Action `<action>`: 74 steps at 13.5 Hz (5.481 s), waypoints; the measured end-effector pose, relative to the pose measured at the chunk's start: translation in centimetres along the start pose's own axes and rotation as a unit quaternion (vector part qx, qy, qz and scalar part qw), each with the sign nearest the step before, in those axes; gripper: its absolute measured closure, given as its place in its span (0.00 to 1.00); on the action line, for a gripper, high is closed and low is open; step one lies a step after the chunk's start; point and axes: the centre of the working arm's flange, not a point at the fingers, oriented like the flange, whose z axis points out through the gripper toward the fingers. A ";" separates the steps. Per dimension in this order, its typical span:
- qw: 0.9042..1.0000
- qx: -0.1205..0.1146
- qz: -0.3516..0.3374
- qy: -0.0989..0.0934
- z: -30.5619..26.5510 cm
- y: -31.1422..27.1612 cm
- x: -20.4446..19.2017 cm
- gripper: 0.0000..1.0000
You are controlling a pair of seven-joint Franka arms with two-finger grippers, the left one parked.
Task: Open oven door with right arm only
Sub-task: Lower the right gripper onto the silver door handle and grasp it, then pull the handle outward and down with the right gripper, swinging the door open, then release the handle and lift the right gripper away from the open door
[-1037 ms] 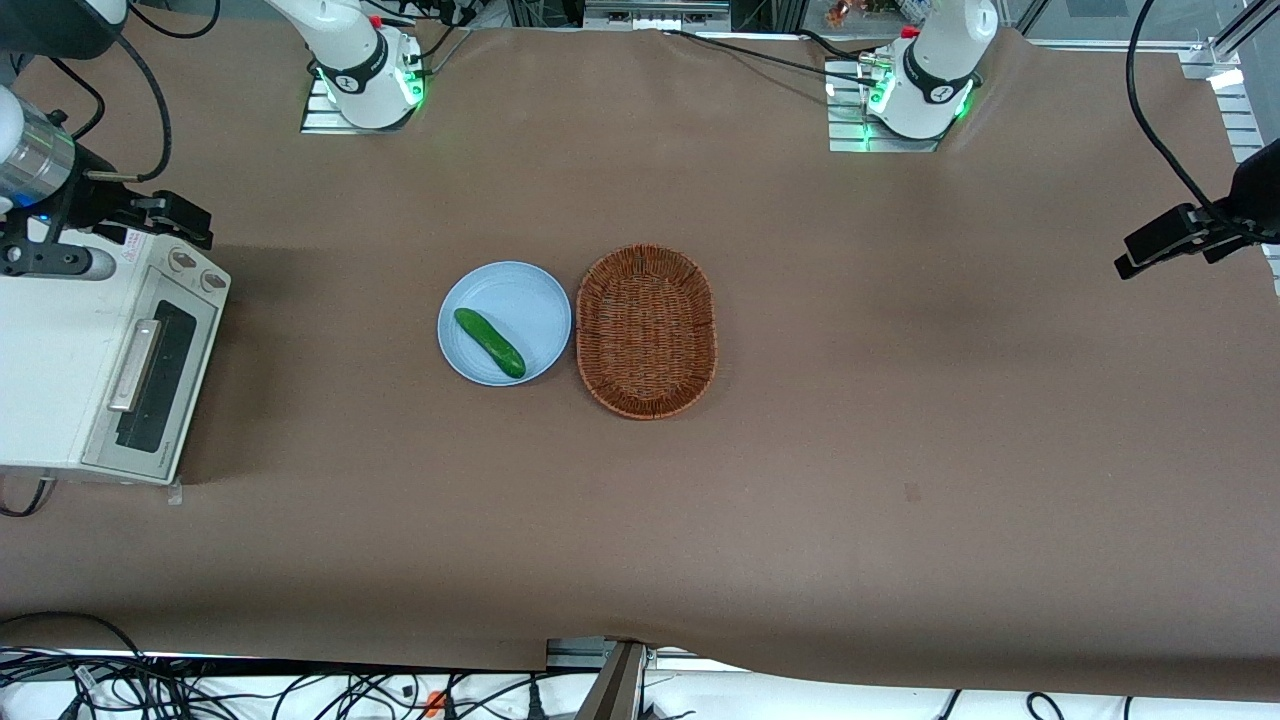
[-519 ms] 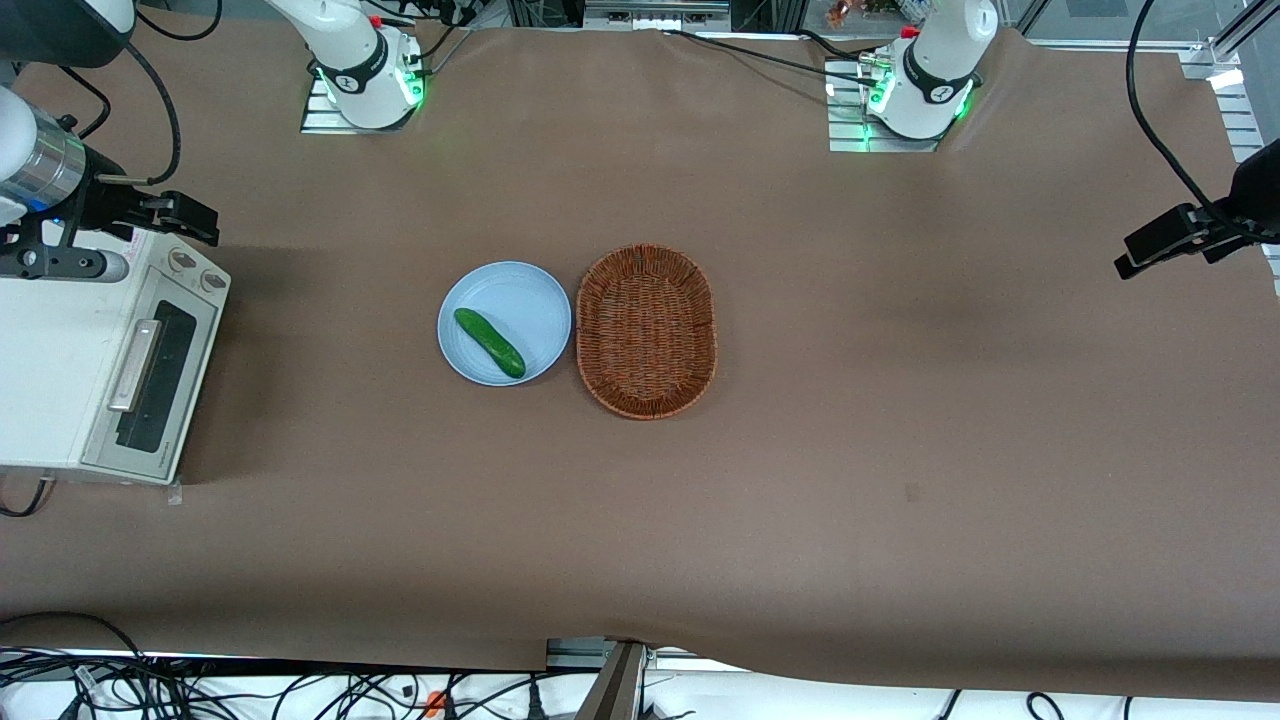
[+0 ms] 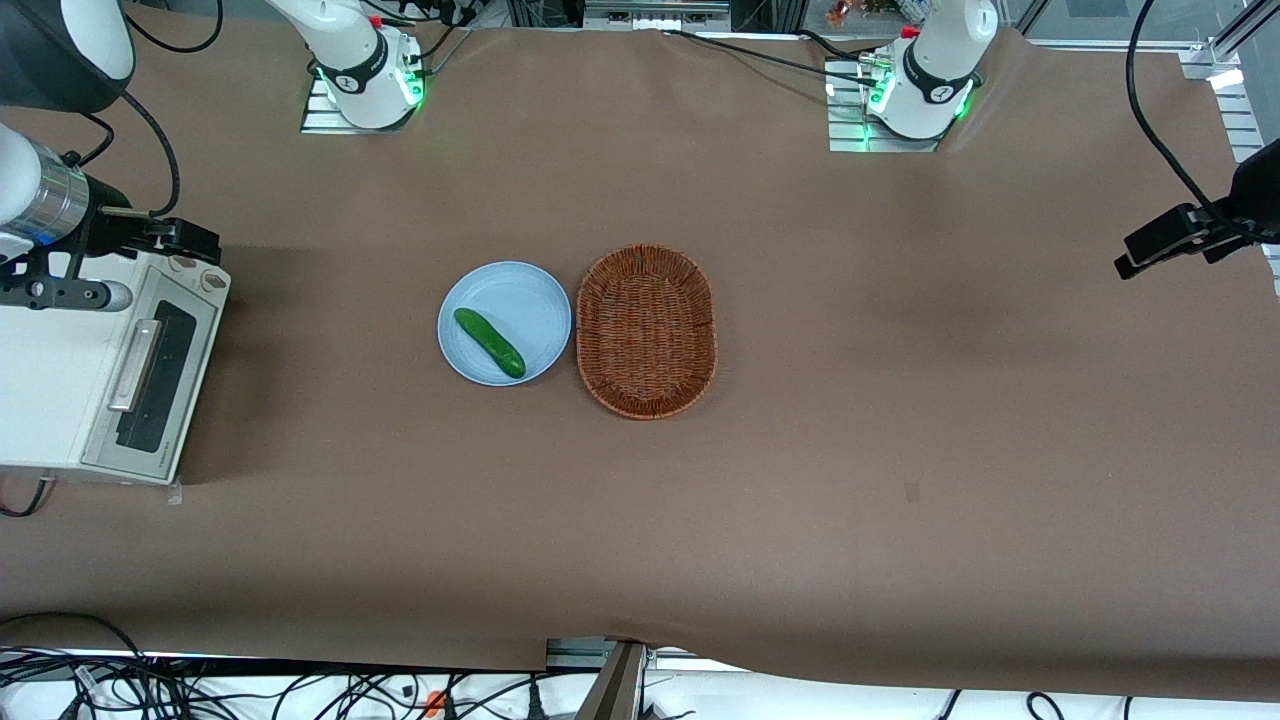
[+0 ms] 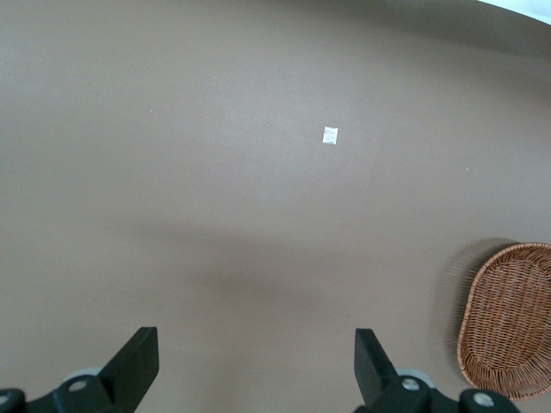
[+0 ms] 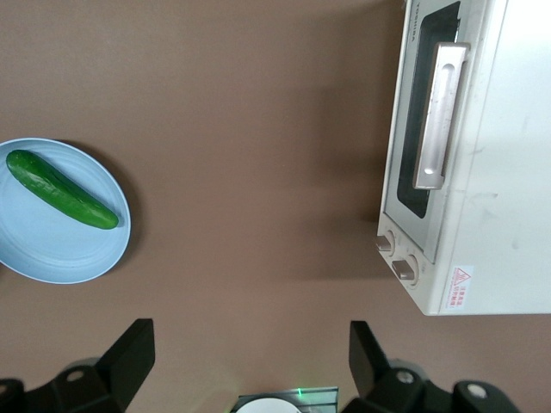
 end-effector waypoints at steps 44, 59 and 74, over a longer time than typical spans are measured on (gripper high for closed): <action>0.971 -0.240 0.012 0.015 20.4 0.9 13.2 0.99; 0.988 -0.154 -0.016 0.022 32.6 -5.1 16.1 0.99; 0.999 -0.018 -0.025 0.038 11.7 -5.7 10.7 0.29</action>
